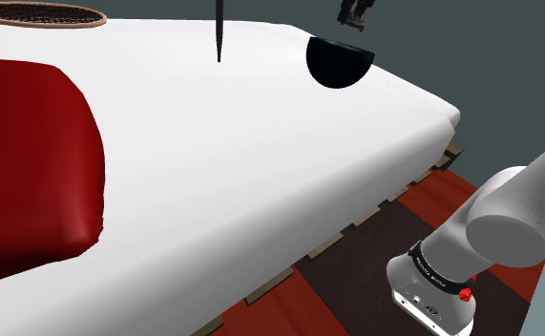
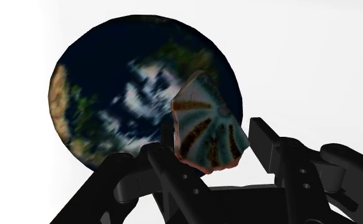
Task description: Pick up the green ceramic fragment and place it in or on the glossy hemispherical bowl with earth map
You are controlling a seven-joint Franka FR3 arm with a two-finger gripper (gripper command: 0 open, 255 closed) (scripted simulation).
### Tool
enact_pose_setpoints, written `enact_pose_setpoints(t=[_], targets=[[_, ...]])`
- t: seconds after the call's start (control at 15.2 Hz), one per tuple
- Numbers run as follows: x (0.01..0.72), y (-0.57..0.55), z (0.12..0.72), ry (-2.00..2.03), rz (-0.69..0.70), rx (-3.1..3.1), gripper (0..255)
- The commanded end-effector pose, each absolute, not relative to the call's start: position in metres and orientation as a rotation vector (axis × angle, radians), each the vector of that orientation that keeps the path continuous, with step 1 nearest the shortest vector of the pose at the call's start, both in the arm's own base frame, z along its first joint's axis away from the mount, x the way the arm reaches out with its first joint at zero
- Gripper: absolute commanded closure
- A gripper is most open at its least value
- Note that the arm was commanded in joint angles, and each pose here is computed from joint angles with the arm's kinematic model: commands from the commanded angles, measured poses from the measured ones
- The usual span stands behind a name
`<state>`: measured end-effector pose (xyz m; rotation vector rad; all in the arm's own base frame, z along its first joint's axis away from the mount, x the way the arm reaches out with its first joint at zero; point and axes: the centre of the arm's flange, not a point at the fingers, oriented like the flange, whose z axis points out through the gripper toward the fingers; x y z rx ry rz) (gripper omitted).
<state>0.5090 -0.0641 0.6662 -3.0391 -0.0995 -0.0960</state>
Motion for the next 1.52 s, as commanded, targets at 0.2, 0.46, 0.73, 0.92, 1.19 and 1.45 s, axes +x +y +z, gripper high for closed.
enact_pose_setpoints(t=[0.2,0.46,0.73,0.92,1.19,1.45], targets=[[0.51,-0.064,0.642,-0.1,-0.097,-3.039,255],[0.51,-0.064,0.642,-0.1,-0.097,-3.039,255],[0.51,-0.064,0.642,-0.1,-0.097,-3.039,255],[0.51,-0.064,0.642,-0.1,-0.097,-3.039,0],[0.509,-0.065,0.655,-0.1,-0.097,-3.039,0],[0.507,-0.069,0.691,-0.1,-0.097,-3.039,0]])
